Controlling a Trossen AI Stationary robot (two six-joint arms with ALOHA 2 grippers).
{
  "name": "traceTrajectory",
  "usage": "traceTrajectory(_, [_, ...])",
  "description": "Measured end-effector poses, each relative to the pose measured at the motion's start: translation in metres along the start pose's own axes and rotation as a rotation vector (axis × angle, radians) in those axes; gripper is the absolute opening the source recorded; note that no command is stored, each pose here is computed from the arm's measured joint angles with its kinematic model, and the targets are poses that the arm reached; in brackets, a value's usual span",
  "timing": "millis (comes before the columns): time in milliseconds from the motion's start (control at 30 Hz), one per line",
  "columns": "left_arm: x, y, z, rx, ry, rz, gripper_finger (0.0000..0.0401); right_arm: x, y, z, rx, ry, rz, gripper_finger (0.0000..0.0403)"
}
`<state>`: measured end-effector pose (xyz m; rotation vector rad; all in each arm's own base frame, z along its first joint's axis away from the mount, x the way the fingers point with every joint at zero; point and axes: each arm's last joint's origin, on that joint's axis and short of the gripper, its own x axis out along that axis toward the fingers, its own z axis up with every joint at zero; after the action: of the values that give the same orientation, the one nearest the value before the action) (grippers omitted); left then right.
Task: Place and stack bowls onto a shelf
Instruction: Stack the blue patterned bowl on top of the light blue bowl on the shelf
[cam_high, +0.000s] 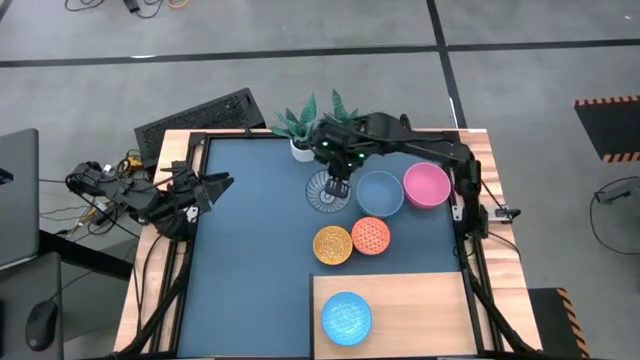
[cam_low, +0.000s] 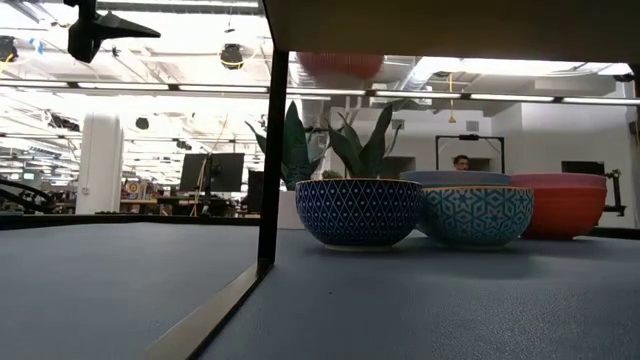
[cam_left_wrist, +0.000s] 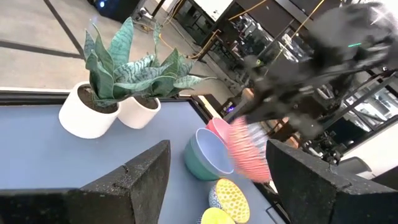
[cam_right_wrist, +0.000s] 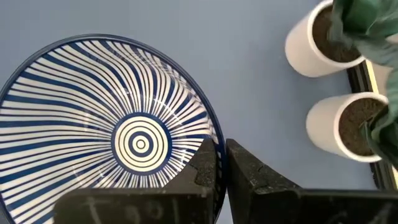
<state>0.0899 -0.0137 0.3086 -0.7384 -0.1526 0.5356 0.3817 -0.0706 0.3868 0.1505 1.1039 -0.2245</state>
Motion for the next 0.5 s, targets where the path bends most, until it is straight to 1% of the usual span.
traceTrajectory(67, [0.000,0.000,0.000,0.000,0.000,0.000,0.0249,-0.020,0.014,-0.001,0.043,-0.038,0.018,0.0035])
traceTrajectory(133, [0.000,0.000,0.000,-0.007,0.001,0.000,0.0249,-0.036,0.028,-0.008,0.096,-0.082,0.050,0.0035])
traceTrajectory(233, [0.000,0.000,0.000,-0.007,0.005,-0.002,0.0249,-0.054,0.054,-0.020,0.129,-0.092,0.101,0.0035])
traceTrajectory(400, [0.000,0.001,-0.002,-0.003,0.029,-0.008,0.0249,-0.081,0.102,-0.040,0.150,-0.134,0.179,0.0035])
traceTrajectory(500, [0.000,0.002,-0.003,-0.012,0.043,-0.003,0.0249,-0.088,0.132,-0.051,0.141,-0.137,0.226,0.0035])
